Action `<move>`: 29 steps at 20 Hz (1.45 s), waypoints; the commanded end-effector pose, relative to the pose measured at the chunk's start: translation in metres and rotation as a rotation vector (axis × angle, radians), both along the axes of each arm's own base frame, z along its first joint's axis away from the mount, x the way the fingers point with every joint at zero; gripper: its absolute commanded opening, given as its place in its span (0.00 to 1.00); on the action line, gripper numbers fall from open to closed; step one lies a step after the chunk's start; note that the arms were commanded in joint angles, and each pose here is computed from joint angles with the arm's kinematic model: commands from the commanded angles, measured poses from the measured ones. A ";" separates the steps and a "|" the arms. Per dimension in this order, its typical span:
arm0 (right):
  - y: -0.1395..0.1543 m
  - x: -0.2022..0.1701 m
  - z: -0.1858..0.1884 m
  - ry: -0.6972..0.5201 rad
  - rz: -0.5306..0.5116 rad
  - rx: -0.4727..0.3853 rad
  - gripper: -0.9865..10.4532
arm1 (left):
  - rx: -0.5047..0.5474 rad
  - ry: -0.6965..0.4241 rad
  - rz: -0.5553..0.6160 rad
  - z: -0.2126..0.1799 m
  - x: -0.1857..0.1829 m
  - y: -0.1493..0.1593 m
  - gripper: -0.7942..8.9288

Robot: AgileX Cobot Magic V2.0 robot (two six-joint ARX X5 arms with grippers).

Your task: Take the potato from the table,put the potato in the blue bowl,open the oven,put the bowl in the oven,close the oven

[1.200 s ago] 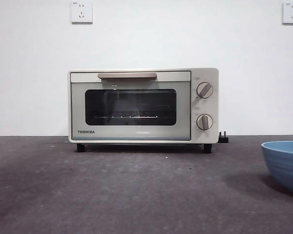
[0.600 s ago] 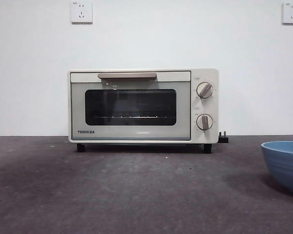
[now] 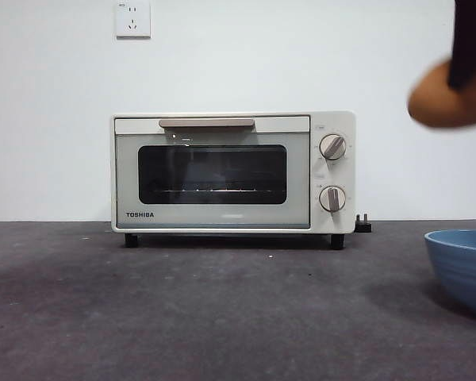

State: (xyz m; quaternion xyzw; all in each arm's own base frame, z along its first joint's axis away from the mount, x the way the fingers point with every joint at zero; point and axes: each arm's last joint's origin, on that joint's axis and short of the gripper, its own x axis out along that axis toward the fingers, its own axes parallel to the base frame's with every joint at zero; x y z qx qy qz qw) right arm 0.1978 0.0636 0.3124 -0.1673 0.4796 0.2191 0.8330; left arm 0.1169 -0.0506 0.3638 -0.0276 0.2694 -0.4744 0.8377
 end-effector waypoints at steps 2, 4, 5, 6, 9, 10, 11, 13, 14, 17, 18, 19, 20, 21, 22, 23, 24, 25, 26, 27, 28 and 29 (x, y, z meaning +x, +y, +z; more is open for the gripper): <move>-0.009 0.009 -0.026 0.109 -0.108 0.054 0.08 | 0.005 -0.071 0.002 0.002 0.018 -0.005 0.07; -0.012 0.018 -0.040 0.168 -0.148 0.048 0.08 | 0.018 -0.098 0.043 0.001 0.036 -0.008 0.07; -0.011 0.022 -0.046 0.195 -0.162 0.046 0.08 | 0.015 -0.094 0.055 -0.001 0.045 -0.011 0.07; -0.010 0.026 -0.055 0.238 -0.184 0.042 0.09 | 0.010 -0.077 0.063 -0.004 0.057 -0.014 0.07; -0.008 0.035 -0.075 0.344 -0.211 0.015 0.09 | 0.005 -0.026 0.075 -0.018 0.086 -0.021 0.07; -0.008 0.037 -0.079 0.355 -0.218 0.015 0.09 | -0.001 -0.012 0.082 -0.022 0.096 -0.024 0.07; -0.007 0.038 -0.080 0.350 -0.222 0.016 0.09 | -0.005 -0.009 0.085 -0.025 0.103 -0.026 0.07; -0.007 0.040 -0.079 0.328 -0.237 0.022 0.10 | -0.020 -0.022 0.093 -0.030 0.117 -0.029 0.08; -0.007 0.040 -0.080 0.327 -0.255 0.016 0.18 | -0.041 -0.024 0.105 -0.031 0.124 -0.031 0.07; -0.008 0.041 -0.082 0.339 -0.269 -0.004 0.34 | -0.091 -0.023 0.134 -0.033 0.138 -0.034 0.07; -0.008 0.040 -0.082 0.342 -0.275 -0.003 0.38 | -0.103 -0.021 0.140 -0.034 0.141 -0.035 0.07; -0.008 0.040 -0.082 0.344 -0.278 -0.002 0.41 | -0.105 -0.021 0.141 -0.035 0.142 -0.036 0.07; -0.008 0.040 -0.082 0.348 -0.280 -0.002 0.45 | -0.107 -0.018 0.142 -0.035 0.143 -0.036 0.07; -0.008 0.040 -0.082 0.352 -0.281 -0.003 0.46 | -0.107 -0.018 0.142 -0.035 0.143 -0.036 0.07; -0.008 0.040 -0.082 0.353 -0.285 -0.003 0.46 | -0.107 -0.019 0.142 -0.035 0.143 -0.036 0.07; -0.008 0.040 -0.082 0.351 -0.286 -0.001 0.48 | -0.107 -0.019 0.142 -0.035 0.143 -0.036 0.07; -0.008 0.040 -0.082 0.349 -0.287 0.000 0.48 | -0.107 -0.019 0.142 -0.035 0.143 -0.036 0.07; -0.008 0.040 -0.082 0.348 -0.287 0.001 0.48 | -0.107 -0.020 0.142 -0.035 0.143 -0.036 0.07; -0.008 0.040 -0.082 0.349 -0.286 0.001 0.48 | -0.108 -0.021 0.143 -0.035 0.143 -0.036 0.07; -0.007 0.040 -0.081 0.348 -0.286 0.001 0.48 | -0.109 -0.024 0.147 -0.035 0.144 -0.036 0.07; -0.008 0.039 -0.078 0.345 -0.286 0.002 0.48 | -0.106 -0.033 0.170 -0.034 0.144 -0.035 0.07; -0.007 0.039 -0.072 0.342 -0.284 0.014 0.48 | -0.099 -0.055 0.207 -0.032 0.146 -0.035 0.07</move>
